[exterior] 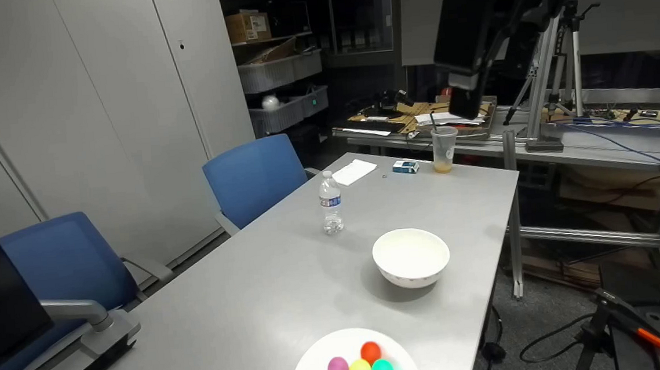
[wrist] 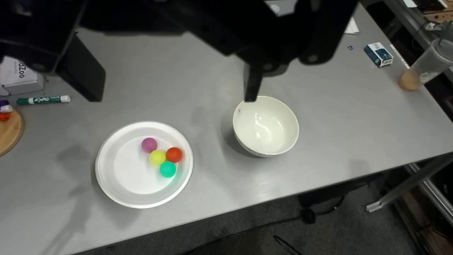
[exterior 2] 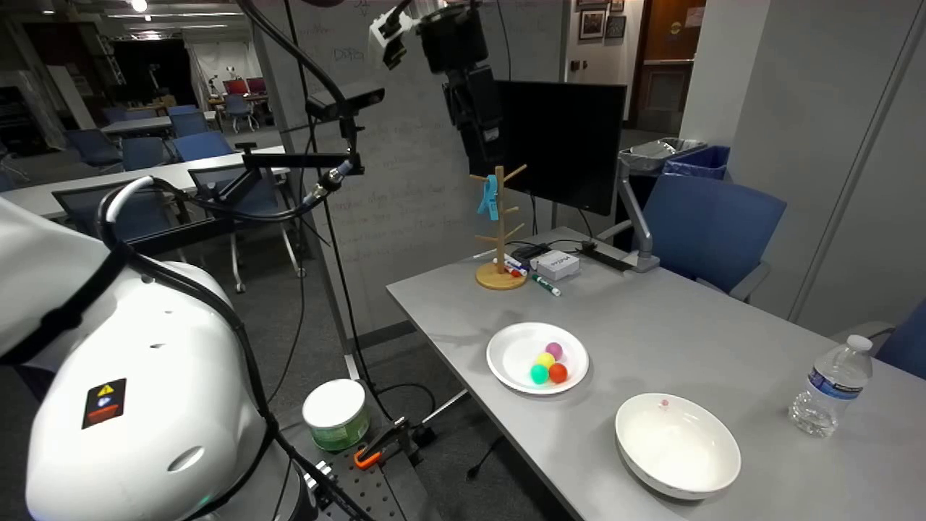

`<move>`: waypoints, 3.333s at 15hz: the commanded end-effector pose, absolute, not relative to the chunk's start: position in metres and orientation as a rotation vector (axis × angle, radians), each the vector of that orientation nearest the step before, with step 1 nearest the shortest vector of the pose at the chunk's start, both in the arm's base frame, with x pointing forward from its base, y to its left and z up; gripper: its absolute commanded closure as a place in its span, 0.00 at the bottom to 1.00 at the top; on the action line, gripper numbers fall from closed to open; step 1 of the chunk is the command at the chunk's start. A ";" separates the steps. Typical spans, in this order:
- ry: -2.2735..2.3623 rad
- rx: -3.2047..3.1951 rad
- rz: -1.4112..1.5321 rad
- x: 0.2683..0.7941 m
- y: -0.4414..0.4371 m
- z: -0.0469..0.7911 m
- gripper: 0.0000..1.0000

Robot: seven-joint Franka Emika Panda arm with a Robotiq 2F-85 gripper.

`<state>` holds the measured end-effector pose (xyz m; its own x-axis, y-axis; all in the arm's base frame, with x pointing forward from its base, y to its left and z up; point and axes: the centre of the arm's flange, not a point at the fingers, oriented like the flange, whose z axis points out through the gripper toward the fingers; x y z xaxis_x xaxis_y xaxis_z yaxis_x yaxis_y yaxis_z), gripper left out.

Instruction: Put the purple ball in the white bowl

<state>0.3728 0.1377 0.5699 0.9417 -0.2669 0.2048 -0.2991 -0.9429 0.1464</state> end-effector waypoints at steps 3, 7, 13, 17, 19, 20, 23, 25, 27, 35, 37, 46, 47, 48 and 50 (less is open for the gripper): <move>-0.429 2.921 0.272 0.373 0.138 0.570 0.00; -0.429 2.921 0.272 0.373 0.138 0.570 0.00; -0.416 2.959 0.247 0.372 0.139 0.568 0.00; -0.411 2.982 0.191 0.443 0.166 0.564 0.00; -0.410 3.012 0.164 0.461 0.175 0.558 0.00; -0.394 2.981 0.230 0.405 0.154 0.557 0.00; -0.386 2.985 0.184 0.420 0.155 0.545 0.00; -0.390 2.985 0.208 0.416 0.154 0.551 0.00; -0.374 2.973 0.224 0.415 0.154 0.549 0.00; -0.110 3.285 0.218 0.446 0.141 0.468 0.00; -0.059 3.322 0.164 0.452 0.138 0.442 0.00; -0.046 3.290 0.037 0.454 0.135 0.410 0.00; -0.046 3.290 0.038 0.454 0.136 0.410 0.00; -0.046 3.290 0.038 0.454 0.136 0.410 0.00; -0.043 3.258 0.061 0.455 0.135 0.404 0.00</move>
<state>0.4540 0.1355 0.4099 0.9993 -0.0301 0.0201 -0.0268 -0.9885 -0.1488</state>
